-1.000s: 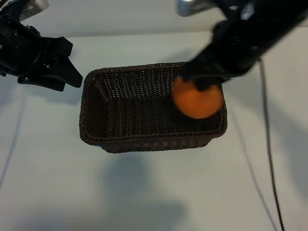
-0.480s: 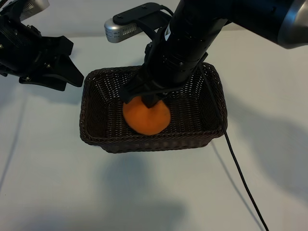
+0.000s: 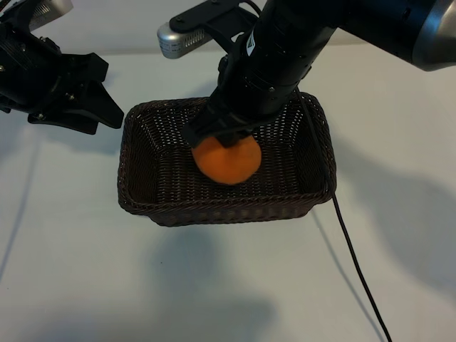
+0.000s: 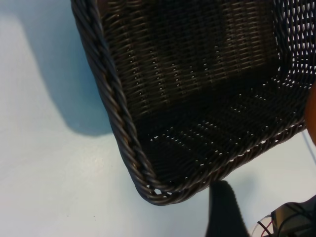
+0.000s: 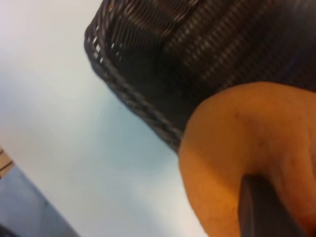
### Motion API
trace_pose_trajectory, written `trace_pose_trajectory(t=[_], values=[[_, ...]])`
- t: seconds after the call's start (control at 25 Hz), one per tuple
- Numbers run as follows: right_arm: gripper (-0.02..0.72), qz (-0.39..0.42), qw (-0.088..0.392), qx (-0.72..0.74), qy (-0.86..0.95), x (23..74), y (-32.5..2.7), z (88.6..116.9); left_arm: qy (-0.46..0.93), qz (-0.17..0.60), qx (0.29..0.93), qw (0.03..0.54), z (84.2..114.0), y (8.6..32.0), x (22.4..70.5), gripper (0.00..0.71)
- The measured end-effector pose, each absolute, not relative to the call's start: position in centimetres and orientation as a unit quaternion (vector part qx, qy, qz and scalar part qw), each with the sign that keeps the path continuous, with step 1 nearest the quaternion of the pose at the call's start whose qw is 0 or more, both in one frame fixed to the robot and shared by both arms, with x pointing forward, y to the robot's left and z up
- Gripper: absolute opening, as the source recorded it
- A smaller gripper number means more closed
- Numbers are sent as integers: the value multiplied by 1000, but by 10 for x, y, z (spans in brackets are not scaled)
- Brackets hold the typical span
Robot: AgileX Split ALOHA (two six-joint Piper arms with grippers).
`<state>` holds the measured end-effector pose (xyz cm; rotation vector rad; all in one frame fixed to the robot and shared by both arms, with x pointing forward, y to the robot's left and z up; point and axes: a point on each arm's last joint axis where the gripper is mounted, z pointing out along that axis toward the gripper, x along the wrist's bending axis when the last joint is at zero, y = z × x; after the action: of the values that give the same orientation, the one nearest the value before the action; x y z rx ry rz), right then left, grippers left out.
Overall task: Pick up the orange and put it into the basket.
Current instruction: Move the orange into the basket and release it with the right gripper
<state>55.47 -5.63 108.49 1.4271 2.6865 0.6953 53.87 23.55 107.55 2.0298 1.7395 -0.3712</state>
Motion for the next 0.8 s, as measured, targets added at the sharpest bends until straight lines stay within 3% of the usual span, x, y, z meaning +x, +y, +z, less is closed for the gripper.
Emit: trace_pose_trajectory(t=[0.44, 0.8], values=[[94, 226, 59, 448, 863, 564, -59, 1083, 630, -134, 733, 219, 1075, 236, 539, 460], [94, 183, 59, 449, 873, 585, -49, 1033, 630, -134, 733, 219, 1075, 236, 539, 460]])
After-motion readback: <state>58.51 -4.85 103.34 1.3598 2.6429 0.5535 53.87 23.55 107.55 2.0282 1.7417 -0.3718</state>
